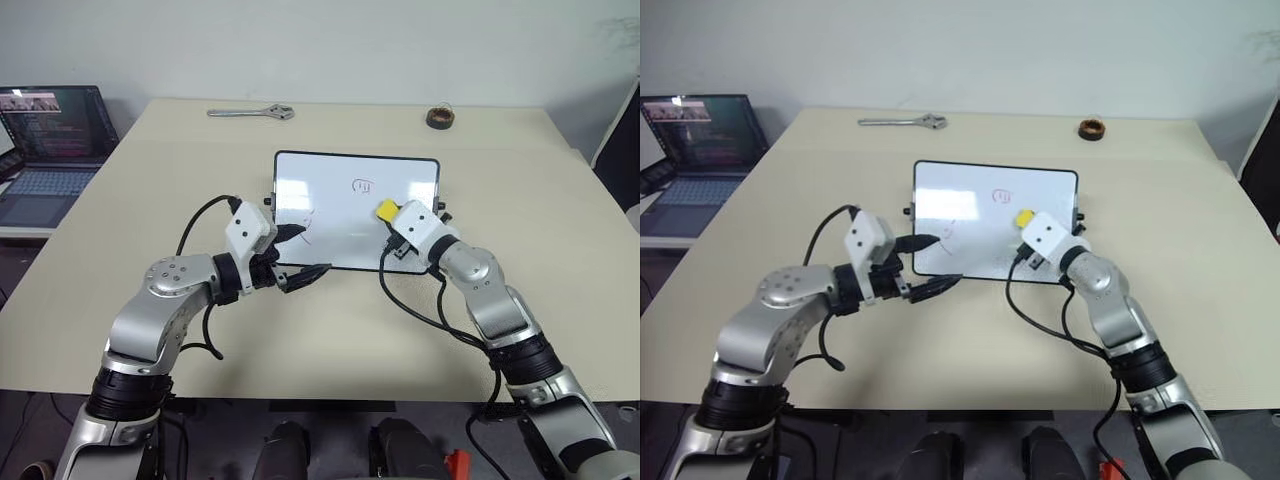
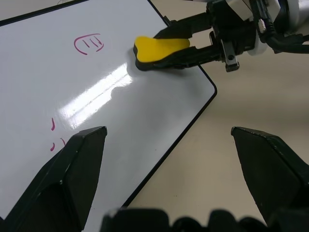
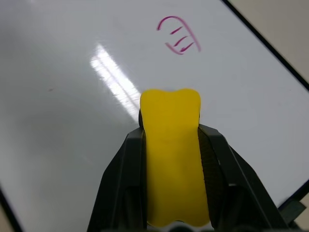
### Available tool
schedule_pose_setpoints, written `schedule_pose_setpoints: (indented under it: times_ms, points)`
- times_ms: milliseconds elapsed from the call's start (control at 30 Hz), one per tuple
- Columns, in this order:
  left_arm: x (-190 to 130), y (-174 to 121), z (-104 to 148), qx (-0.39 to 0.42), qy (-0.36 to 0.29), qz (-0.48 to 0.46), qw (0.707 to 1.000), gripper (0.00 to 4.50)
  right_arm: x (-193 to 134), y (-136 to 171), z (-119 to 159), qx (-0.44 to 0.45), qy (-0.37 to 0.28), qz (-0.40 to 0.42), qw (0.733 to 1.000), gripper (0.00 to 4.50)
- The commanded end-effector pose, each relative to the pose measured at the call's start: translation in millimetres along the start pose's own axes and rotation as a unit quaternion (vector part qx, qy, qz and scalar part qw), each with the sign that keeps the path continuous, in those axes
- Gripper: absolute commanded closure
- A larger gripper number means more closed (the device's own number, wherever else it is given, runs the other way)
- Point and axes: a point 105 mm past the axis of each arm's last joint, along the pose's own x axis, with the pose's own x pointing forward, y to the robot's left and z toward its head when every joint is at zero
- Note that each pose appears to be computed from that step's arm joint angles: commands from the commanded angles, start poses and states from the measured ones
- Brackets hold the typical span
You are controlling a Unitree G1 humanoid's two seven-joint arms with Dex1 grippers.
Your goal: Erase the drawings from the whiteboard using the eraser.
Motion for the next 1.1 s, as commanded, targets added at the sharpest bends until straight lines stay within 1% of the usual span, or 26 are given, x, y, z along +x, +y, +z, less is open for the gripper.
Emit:
schedule_pose_setpoints:
  times_ms: [33,133,200,267,367,500,567,600,633,733,800,967,1033,1100]
  points:
    - [1,-5,17,0.020,-0.024,-0.008,0.999,0.00,-6,1,-22,0.027,0.043,0.000,0.999,3.40]
    - [2,-6,18,0.019,-0.025,-0.009,0.999,0.00,-8,-32,-20,0.031,0.039,-0.090,0.995,3.40]
    - [2,-6,18,0.019,-0.026,-0.010,0.999,0.00,-9,-41,-21,0.032,0.040,-0.114,0.992,3.40]
    - [3,-6,18,0.019,-0.026,-0.012,0.999,0.00,-8,-36,-23,0.037,0.046,-0.099,0.993,3.40]
    - [3,-7,18,0.018,-0.027,-0.013,0.999,0.00,-9,-15,-31,0.040,0.067,-0.050,0.996,3.40]
    - [3,-7,17,0.016,-0.027,-0.014,0.999,0.00,-15,13,-34,0.031,0.078,0.032,0.996,3.40]
    - [3,-7,16,0.016,-0.027,-0.014,0.999,0.00,-18,21,-34,0.030,0.082,0.054,0.995,3.40]
    - [3,-8,16,0.015,-0.027,-0.014,0.999,0.00,-18,18,-34,0.030,0.082,0.045,0.995,3.40]
    - [3,-8,16,0.015,-0.028,-0.014,0.999,0.00,-17,9,-33,0.032,0.080,0.019,0.996,3.40]
    - [4,-9,15,0.013,-0.029,-0.015,0.999,0.00,-15,-29,-30,0.037,0.070,-0.086,0.993,3.40]
    - [4,-10,15,0.012,-0.029,-0.017,0.999,0.00,-15,-41,-27,0.038,0.065,-0.117,0.990,3.40]
    - [4,-11,14,0.011,-0.029,-0.019,0.999,0.00,-13,-38,-31,0.039,0.070,-0.107,0.991,3.40]
    - [5,-11,14,0.011,-0.029,-0.019,0.999,0.00,-13,-31,-35,0.041,0.080,-0.088,0.992,3.40]
    - [4,-12,13,0.010,-0.029,-0.020,0.999,0.00,-15,-20,-39,0.030,0.088,-0.052,0.994,3.40]
